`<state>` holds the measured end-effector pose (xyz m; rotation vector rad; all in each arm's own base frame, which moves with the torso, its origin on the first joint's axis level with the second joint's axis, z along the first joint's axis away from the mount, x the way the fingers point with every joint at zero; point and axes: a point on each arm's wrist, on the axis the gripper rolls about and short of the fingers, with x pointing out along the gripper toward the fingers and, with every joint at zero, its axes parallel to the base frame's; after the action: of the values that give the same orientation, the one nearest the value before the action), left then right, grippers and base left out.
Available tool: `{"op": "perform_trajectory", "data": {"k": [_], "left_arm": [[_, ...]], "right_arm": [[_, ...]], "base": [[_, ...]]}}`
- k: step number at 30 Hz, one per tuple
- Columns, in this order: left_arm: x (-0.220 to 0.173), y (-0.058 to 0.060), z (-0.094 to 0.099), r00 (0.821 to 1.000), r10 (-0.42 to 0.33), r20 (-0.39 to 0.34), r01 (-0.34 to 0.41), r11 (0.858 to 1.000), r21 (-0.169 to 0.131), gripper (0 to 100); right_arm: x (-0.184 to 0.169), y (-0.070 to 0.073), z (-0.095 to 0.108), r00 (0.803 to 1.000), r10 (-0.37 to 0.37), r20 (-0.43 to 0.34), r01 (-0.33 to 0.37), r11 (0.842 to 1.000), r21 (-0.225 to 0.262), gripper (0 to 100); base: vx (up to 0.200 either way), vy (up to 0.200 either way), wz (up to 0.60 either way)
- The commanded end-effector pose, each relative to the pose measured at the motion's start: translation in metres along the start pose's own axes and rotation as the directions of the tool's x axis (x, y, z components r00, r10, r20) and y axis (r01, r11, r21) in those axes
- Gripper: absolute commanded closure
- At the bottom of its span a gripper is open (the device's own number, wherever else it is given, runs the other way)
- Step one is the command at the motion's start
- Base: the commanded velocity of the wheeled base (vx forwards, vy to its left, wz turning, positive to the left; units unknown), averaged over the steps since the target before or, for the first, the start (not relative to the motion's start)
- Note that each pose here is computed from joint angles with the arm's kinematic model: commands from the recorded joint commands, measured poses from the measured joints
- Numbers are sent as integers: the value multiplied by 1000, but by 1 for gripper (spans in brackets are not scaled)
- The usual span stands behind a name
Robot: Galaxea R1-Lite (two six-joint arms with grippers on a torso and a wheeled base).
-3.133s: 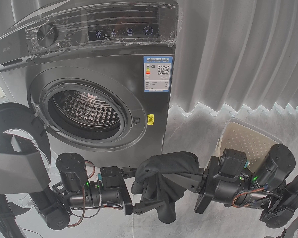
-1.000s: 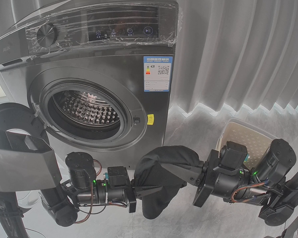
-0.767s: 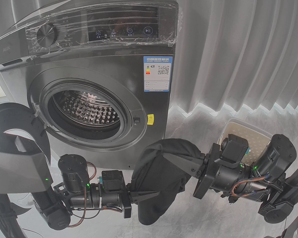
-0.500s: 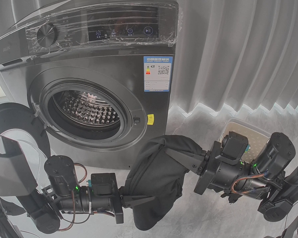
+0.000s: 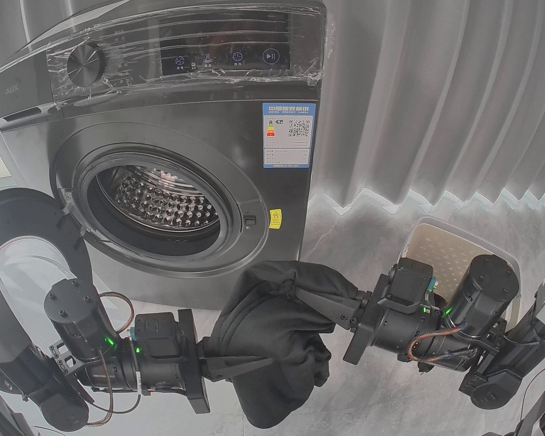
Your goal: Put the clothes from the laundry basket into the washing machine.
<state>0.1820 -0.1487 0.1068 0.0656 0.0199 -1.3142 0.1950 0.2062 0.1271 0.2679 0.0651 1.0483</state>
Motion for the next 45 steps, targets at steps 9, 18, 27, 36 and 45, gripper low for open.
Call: {"op": "perform_trajectory", "data": {"k": [9, 18, 27, 36, 45], "left_arm": [[-1, -5, 6, 1000, -16, 19, 16, 1000, 16, 100], [-1, -4, 6, 1000, -13, 20, 13, 1000, 17, 100], [-2, -3, 6, 1000, -5, 20, 5, 1000, 17, 100], [-3, -3, 6, 1000, -4, 22, 3, 1000, 15, 100], [-4, -3, 9, 1000, 8, 29, -8, 1000, 12, 100]], "right_arm": [[4, -6, -14, 998, -35, -43, 36, 999, 11, 100], [5, -6, -12, 999, -33, -34, 33, 999, 12, 0], [-7, -33, -4, 989, -149, -8, 149, 988, 28, 0], [-17, -42, -12, 980, -195, -50, 196, 980, 24, 0], [-24, -43, -14, 976, -208, -68, 209, 978, -1, 0]], "base": [[0, 0, 0], [0, 0, 0], [0, 0, 0], [0, 0, 0], [0, 0, 0]]}}
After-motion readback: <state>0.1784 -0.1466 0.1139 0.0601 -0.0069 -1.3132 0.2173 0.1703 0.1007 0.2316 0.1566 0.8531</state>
